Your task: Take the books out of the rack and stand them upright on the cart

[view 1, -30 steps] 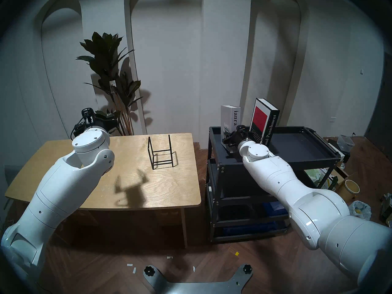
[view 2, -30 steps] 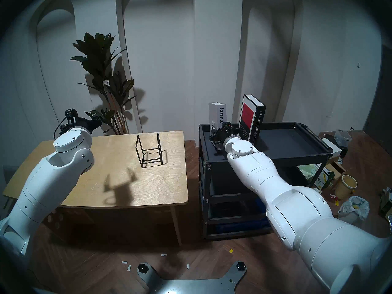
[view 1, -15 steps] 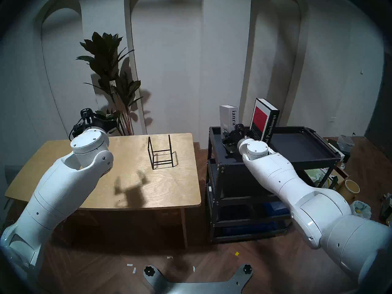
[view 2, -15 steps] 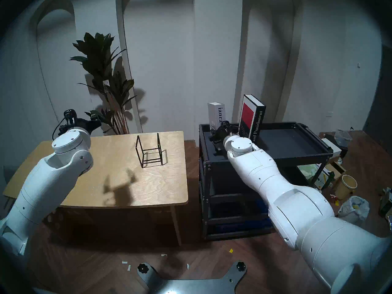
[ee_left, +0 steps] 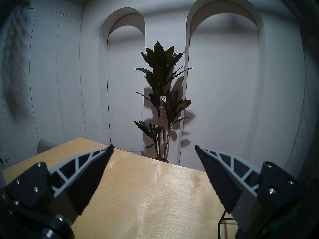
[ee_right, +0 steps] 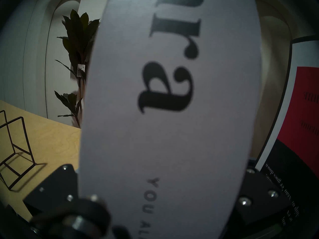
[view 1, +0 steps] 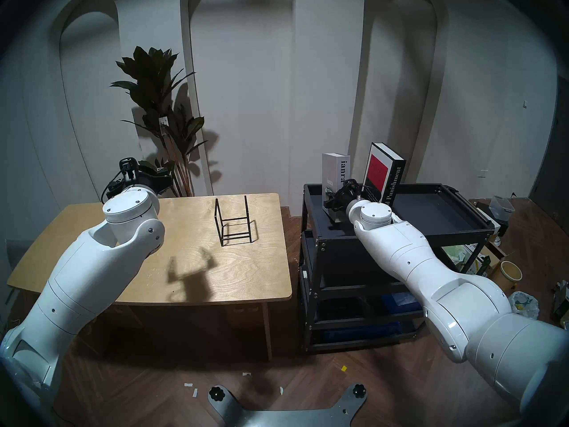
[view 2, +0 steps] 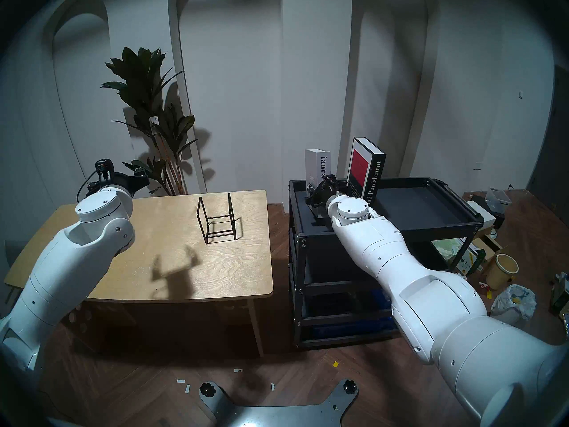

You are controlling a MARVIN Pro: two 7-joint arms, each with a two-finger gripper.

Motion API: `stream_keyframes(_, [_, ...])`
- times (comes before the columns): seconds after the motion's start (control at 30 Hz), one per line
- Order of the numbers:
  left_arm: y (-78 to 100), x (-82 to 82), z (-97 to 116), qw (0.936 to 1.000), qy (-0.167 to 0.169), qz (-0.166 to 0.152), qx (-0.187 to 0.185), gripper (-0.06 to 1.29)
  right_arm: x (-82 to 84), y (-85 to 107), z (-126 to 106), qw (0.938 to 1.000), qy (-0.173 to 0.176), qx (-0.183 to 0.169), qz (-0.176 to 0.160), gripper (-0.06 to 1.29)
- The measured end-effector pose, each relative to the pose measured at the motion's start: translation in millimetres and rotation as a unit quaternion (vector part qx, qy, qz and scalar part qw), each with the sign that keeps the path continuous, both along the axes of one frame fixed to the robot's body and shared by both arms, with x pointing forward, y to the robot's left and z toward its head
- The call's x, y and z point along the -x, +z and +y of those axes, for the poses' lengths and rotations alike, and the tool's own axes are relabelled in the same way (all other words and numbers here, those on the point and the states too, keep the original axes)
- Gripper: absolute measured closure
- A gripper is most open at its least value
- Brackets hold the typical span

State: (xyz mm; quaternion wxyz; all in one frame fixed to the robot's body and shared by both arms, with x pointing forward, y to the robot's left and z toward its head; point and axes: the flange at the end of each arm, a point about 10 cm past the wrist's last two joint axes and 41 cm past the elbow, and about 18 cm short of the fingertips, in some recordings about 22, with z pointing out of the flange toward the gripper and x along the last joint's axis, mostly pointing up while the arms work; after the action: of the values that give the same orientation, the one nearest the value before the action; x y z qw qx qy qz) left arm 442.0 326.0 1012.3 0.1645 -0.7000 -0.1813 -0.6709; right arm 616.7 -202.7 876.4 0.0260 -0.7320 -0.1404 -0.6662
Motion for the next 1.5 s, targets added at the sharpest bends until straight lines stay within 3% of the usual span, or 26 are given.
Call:
stream_keyframes(0.23, [0.0, 0.7, -0.9, 1.0000, 0.000, 0.003, 0.000, -0.02, 4.1, -11.2, 0.9, 0.9999, 0.002, 0.004, 0.012, 0.43])
stream_keyframes(0.3, [0.0, 1.0, -1.1, 1.0000, 0.000, 0.002, 0.000, -0.02, 6.2, -16.2, 1.4, 0.9999, 0.003, 0.005, 0.016, 0.35])
stream_keyframes(0.4, [0.0, 1.3, -1.3, 1.0000, 0.001, 0.002, 0.001, -0.02, 8.6, -21.7, 1.6, 0.9998, 0.003, 0.004, 0.020, 0.08])
stream_keyframes(0.47, [-0.2, 1.4, -1.2, 1.0000, 0.001, 0.001, 0.001, -0.02, 9.1, -22.8, 1.5, 0.9998, 0.003, 0.003, 0.021, 0.02])
stream_keyframes(1.13, [-3.7, 2.1, -5.6, 1.0000, -0.002, 0.006, 0.001, -0.02, 16.8, -12.1, -0.2, 0.9992, -0.017, -0.013, 0.033, 0.01])
stream_keyframes(1.5, [-8.6, 0.2, -12.9, 0.9998, -0.016, 0.012, 0.004, -0.02, 33.0, -5.9, -0.7, 0.9987, -0.024, -0.030, 0.035, 0.01])
